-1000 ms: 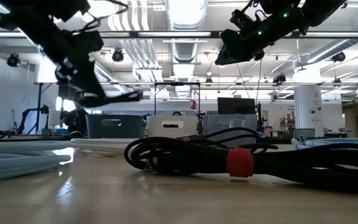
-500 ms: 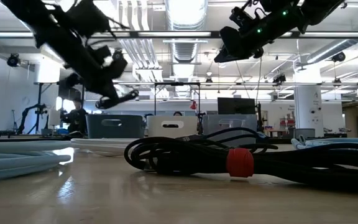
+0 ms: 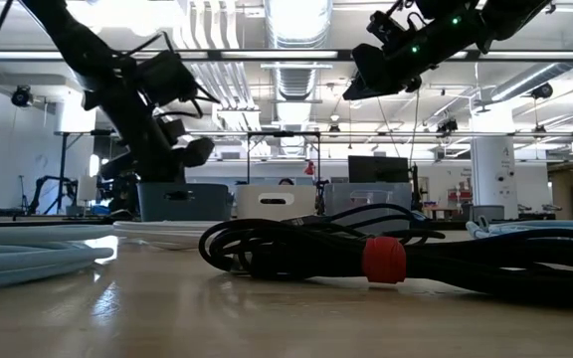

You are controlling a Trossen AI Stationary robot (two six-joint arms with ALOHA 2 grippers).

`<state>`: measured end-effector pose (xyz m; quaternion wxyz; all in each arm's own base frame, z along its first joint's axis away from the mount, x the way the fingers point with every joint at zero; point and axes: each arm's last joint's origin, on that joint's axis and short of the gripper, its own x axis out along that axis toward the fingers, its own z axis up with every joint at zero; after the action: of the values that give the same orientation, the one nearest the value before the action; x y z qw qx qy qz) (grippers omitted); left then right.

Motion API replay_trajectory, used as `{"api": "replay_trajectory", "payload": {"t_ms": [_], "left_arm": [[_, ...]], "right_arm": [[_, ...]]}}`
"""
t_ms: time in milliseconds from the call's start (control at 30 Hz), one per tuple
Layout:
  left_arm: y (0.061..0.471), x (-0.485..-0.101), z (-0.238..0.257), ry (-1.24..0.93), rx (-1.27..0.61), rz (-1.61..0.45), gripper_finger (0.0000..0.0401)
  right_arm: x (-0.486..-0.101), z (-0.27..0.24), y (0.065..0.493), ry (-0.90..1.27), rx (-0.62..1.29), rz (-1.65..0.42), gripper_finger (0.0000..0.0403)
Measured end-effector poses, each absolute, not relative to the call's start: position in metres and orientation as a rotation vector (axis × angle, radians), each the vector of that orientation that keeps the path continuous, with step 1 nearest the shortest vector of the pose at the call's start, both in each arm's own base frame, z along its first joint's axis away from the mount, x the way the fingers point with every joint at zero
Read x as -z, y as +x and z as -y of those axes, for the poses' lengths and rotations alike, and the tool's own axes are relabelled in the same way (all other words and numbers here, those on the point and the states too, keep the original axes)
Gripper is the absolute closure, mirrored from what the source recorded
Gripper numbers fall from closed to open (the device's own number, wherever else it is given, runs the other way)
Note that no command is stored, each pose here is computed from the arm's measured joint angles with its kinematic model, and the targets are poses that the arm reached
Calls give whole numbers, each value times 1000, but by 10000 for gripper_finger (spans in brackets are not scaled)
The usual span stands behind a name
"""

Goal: Pick & Place USB Port
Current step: Put the top left black USB cable into the blue bin, then put the top black USB cable into the blue bin

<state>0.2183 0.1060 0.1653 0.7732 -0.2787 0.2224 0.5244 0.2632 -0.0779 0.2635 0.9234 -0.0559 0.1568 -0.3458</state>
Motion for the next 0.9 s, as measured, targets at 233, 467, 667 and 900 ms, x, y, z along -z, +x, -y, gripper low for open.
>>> {"api": "replay_trajectory", "payload": {"t_ms": [233,467,667,900], "left_arm": [[220,-167,-110,-608,-1148,-479,309],[223,-189,-111,-510,-1090,-459,279],[226,-219,-107,-407,-949,-437,277],[227,-228,-98,-378,-814,-445,277]], "right_arm": [[-262,77,264,-162,658,-350,298],[-255,71,265,-125,446,-410,273],[-244,61,266,-49,331,-485,241],[-218,32,279,48,-3,-607,222]]}}
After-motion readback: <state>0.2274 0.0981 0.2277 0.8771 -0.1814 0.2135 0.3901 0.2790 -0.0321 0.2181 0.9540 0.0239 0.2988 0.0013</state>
